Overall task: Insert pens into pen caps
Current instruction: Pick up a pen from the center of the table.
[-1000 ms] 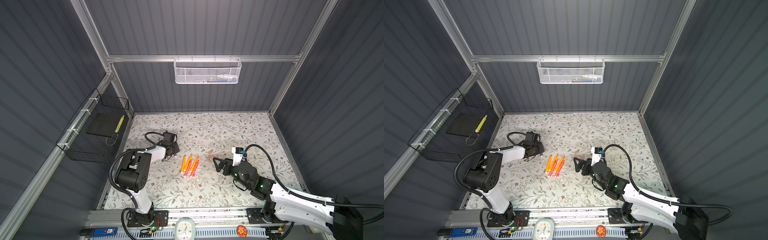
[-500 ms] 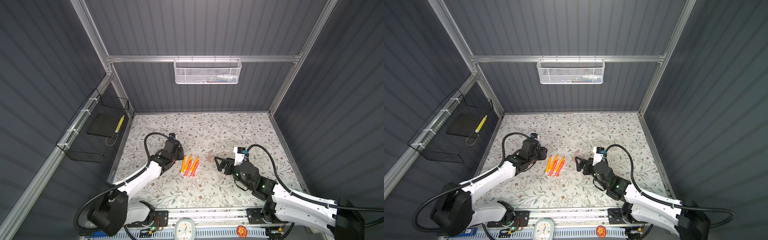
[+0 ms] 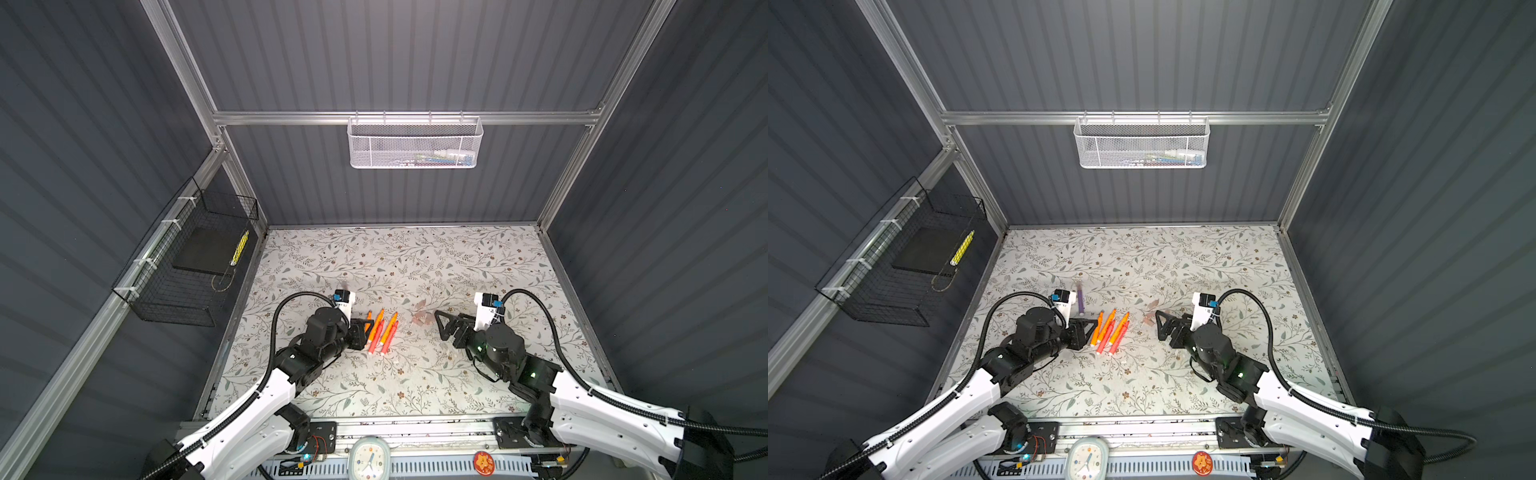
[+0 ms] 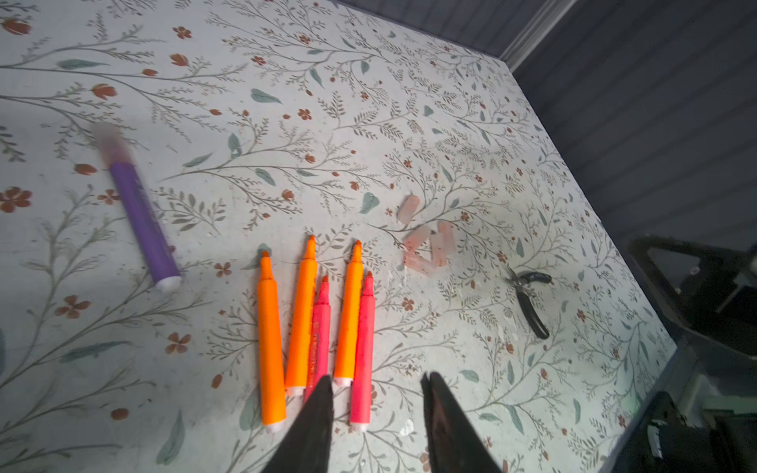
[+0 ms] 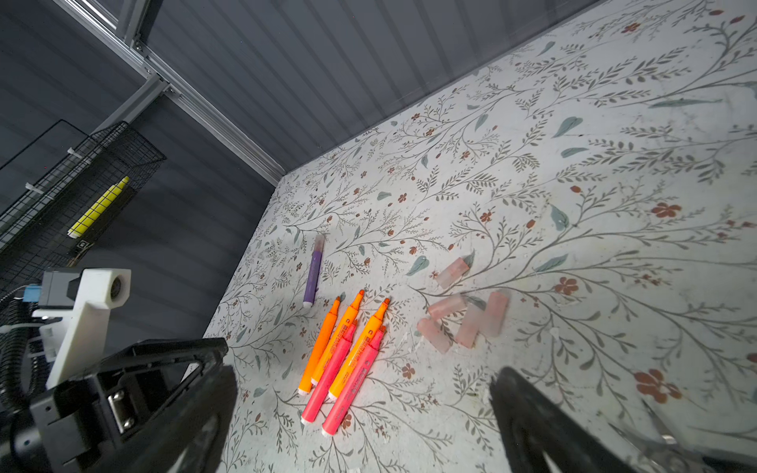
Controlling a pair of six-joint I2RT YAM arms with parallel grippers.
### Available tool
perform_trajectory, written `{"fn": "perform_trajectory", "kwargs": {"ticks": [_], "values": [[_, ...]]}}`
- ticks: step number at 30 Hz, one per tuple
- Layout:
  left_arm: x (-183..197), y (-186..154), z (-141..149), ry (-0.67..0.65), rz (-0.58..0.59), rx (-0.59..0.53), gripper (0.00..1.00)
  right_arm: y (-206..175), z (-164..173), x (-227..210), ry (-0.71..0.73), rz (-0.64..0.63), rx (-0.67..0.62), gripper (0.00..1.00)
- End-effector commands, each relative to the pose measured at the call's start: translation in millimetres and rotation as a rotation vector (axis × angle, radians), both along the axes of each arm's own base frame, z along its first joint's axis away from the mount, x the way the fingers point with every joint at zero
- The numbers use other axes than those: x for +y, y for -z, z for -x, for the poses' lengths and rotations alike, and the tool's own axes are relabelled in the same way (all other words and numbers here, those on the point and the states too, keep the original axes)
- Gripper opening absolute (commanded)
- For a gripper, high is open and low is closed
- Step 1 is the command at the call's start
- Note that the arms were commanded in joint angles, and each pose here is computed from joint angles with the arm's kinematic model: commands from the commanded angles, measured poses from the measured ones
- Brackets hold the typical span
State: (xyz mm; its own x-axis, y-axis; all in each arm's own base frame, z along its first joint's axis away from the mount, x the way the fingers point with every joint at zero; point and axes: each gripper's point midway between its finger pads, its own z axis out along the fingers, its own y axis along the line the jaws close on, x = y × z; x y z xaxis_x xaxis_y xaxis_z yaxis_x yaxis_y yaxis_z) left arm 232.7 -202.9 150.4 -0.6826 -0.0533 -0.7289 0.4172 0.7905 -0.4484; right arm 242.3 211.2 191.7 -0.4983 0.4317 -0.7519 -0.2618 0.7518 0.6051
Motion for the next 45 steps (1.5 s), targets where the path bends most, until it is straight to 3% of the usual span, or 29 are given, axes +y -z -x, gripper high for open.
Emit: {"fn": "perform_trajectory", "kwargs": {"ticks": [1,8,16,33,37,45], "values": [[-20,23,17,0.071,-0.035,0.067,0.37,11,-1,-6,0.019,0.044,0.011,0.99],[-62,55,29,0.14,-0.172,0.092,0.29,12,-1,-6,0.019,0.052,0.018,0.99],[-66,83,30,0.134,-0.3,0.112,0.27,10,-1,-10,0.029,0.049,0.014,0.99],[-56,103,6,0.041,-0.466,0.088,0.33,13,0,-12,0.029,0.047,0.023,0.99],[-51,110,0,0.005,-0.514,0.088,0.39,13,1,-13,0.031,0.048,0.021,0.99],[-53,117,-1,0.01,-0.534,0.102,0.44,14,1,-14,0.032,0.05,0.022,0.99]]}}
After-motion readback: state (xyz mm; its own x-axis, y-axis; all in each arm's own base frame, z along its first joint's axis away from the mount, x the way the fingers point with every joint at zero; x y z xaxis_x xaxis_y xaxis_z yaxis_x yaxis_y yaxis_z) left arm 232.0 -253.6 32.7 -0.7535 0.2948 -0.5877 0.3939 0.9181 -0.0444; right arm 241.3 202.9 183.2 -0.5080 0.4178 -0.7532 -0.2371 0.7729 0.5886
